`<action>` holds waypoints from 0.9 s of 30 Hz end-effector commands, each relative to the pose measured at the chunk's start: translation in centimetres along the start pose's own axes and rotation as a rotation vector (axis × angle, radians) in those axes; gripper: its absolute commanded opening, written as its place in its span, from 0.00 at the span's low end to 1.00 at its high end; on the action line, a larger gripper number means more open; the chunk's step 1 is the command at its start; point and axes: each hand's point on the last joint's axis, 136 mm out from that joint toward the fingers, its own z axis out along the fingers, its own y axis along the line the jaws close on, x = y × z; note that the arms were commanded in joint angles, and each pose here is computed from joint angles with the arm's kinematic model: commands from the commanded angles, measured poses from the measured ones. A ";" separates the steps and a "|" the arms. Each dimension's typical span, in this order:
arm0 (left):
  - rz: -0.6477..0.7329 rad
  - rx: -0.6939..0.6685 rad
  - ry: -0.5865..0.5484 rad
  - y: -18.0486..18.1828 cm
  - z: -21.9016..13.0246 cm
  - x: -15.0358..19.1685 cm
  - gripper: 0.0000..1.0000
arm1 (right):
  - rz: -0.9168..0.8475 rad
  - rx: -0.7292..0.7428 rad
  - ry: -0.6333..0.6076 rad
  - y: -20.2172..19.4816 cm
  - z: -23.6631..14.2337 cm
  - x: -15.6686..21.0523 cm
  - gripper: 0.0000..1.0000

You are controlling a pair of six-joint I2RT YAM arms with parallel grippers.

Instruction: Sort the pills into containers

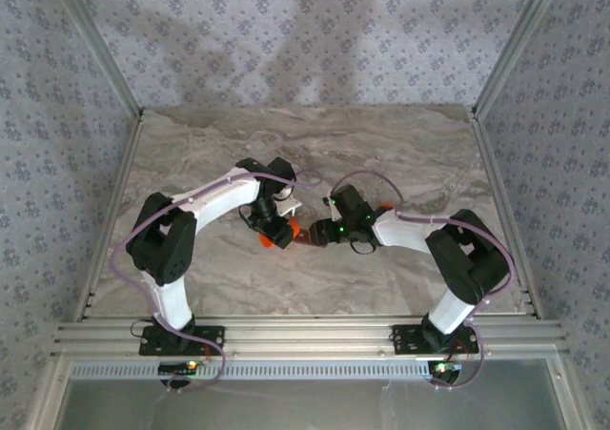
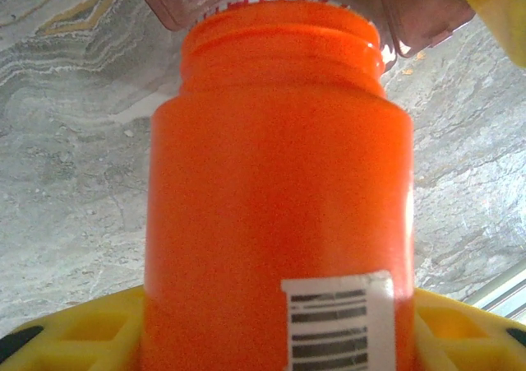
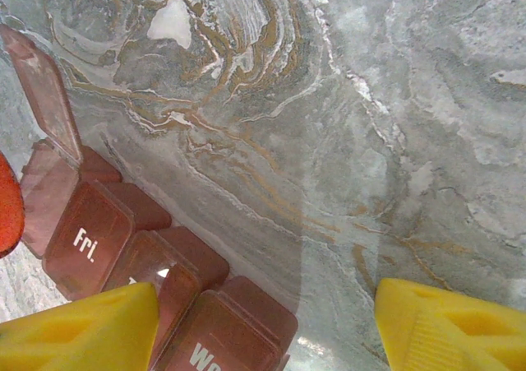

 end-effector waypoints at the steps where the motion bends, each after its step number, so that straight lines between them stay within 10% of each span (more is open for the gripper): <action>1: -0.005 -0.010 0.025 -0.1 -0.3 0.1 0.00 | -0.001 0.020 0.045 -0.4 0.8 1.1 0.72; 27: 0.008 -0.021 0.016 -0.1 -0.8 0.0 0.00 | 0.002 0.018 0.051 -0.4 1.0 1.3 0.72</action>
